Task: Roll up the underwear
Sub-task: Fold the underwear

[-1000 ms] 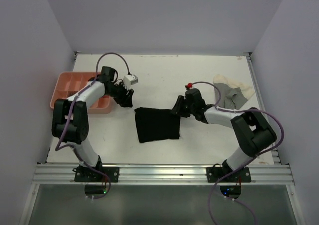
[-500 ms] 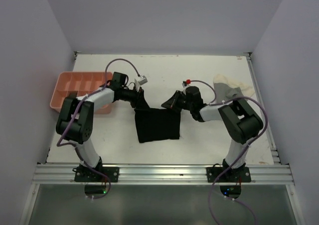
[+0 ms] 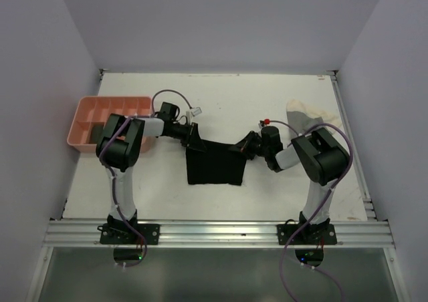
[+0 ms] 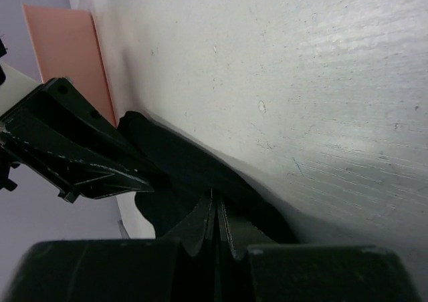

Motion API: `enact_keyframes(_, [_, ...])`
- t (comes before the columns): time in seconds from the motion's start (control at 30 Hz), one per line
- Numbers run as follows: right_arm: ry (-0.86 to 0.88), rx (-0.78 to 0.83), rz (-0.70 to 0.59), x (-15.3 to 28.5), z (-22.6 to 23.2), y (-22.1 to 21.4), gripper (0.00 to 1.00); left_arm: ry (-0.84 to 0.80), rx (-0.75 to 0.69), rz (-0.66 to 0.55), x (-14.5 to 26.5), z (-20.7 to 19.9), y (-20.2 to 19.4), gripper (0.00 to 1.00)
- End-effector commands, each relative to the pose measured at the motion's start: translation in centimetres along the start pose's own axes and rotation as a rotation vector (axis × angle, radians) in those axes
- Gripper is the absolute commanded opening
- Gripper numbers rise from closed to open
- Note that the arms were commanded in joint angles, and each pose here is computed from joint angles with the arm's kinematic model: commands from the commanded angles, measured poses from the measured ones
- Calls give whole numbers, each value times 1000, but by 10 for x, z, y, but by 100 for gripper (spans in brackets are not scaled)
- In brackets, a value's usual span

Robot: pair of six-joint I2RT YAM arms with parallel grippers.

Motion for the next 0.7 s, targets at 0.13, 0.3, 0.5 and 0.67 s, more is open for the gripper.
enact_keyframes(0.13, [77,74,14,15,41,5,12,-50,-240,-34,23,-27,32,35])
enact_keyframes(0.3, [98,116,40,38,78,-9,19,-24,-302,-82,45,-61,50,37])
enact_keyframes(0.5, [27,110,78,39,54,-42,19,-38,-180,-31,31,-58,15,36])
enact_keyframes(0.67, [-28,50,82,25,8,-45,18,-40,-51,-3,11,-32,-12,35])
Point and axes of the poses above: each gripper's point midway between its finger pads, its own x axis back along the fingers, its own z axis along the line the jaws close on, y = z × x, the point moved 1 cm from there along x, back along the fingers, and after that the axes turned 15 degrees about -x, right-handed, at the moved point
